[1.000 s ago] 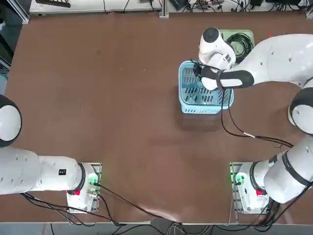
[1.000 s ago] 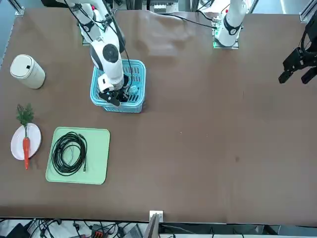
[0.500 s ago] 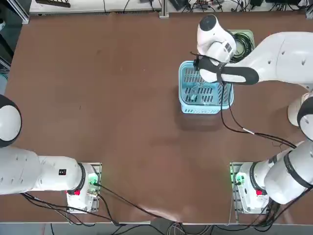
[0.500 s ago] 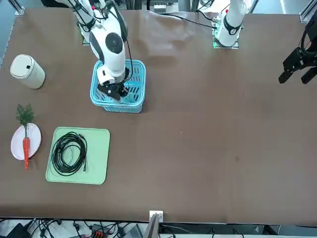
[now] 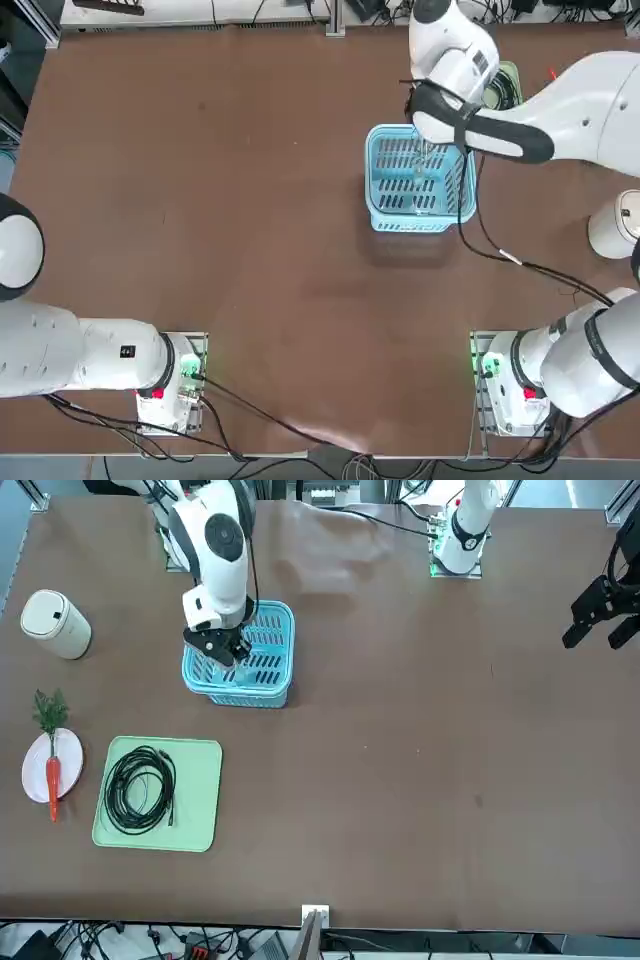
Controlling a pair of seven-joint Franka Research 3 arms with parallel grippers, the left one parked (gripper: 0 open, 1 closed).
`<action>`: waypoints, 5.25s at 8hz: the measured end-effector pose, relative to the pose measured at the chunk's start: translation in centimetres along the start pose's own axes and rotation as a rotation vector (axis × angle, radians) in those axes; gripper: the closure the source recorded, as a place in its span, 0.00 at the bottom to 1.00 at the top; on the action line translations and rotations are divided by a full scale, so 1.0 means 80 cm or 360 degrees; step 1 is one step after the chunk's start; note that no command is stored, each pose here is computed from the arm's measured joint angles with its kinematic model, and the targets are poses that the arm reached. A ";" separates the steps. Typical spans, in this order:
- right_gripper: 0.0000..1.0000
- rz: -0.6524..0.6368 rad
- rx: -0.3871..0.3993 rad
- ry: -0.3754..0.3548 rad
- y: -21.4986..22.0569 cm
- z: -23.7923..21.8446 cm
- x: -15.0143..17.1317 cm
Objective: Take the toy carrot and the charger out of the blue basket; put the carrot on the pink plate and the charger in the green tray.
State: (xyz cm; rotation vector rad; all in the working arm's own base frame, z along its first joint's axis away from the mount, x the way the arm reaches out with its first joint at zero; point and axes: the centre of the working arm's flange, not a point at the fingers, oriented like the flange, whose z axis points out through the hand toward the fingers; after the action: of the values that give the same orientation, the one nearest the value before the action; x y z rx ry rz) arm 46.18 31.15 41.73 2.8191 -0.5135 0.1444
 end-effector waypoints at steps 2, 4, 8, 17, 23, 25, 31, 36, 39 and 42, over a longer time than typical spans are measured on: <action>0.98 -0.0078 -0.0021 -0.0007 0.012 -0.045 0.023; 0.98 -0.0150 -0.0008 -0.0047 0.042 -0.077 0.065; 0.98 -0.0347 0.0137 -0.0022 0.119 -0.126 0.170; 0.97 -0.0441 0.0218 -0.0129 0.130 0.042 0.320; 0.97 -0.0466 0.0278 -0.0053 0.080 0.136 0.337; 0.95 -0.0466 0.0277 -0.0056 0.090 0.149 0.346; 0.65 -0.0498 0.0270 -0.0079 0.129 0.179 0.370; 0.01 -0.0479 0.0328 0.0011 0.125 0.149 0.384; 0.00 -0.0428 0.0397 0.0022 0.164 0.043 0.388; 0.00 -0.0452 0.0345 -0.0084 0.251 -0.085 0.346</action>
State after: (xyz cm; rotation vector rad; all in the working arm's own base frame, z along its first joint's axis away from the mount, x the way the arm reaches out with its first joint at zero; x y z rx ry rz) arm 64.41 5.81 57.23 3.0767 -0.1080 0.0721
